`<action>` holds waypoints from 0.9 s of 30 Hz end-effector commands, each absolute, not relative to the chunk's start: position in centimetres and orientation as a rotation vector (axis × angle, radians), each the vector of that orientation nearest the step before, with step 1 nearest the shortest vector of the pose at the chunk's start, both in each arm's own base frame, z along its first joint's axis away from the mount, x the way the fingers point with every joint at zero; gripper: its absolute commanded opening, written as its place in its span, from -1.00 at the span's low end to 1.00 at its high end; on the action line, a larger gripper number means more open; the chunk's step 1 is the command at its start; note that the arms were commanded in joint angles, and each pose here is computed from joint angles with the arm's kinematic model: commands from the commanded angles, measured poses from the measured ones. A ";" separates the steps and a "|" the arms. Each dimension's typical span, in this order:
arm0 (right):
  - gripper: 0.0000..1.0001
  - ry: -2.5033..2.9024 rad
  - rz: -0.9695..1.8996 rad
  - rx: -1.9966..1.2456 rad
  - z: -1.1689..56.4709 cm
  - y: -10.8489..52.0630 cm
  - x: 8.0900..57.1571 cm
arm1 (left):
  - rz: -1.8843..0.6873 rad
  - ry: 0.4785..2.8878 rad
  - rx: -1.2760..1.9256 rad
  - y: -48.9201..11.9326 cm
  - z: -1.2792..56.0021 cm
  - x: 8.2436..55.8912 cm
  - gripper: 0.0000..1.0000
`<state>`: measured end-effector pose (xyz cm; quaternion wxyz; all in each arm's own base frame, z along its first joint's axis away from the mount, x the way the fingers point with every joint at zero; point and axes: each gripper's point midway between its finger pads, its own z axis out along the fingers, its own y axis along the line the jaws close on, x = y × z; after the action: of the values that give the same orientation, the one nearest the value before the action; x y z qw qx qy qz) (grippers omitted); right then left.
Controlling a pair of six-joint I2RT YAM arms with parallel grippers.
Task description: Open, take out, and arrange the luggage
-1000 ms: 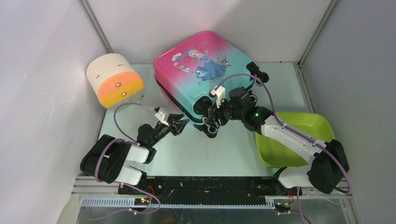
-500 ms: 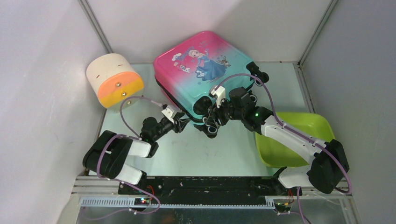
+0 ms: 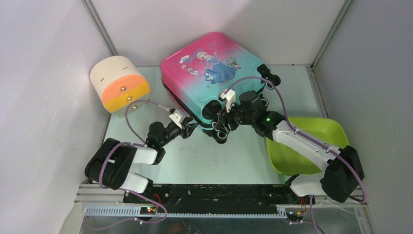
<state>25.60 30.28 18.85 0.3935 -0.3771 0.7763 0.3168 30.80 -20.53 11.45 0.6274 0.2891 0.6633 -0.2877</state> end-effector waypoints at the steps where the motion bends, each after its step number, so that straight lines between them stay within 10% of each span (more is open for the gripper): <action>1: -1.00 1.882 0.853 -1.050 19.4 31.7 25.0 | -0.581 1.483 0.610 -19.5 13.4 31.4 -0.01; 27: -1.00 1.855 0.856 -1.061 19.9 31.7 25.0 | -0.594 1.474 0.639 -20.4 13.1 32.6 -0.04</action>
<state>25.61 30.28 18.86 0.3940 -0.3785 0.7755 0.3165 31.69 -19.47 10.42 0.6212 0.2615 0.6915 -0.2599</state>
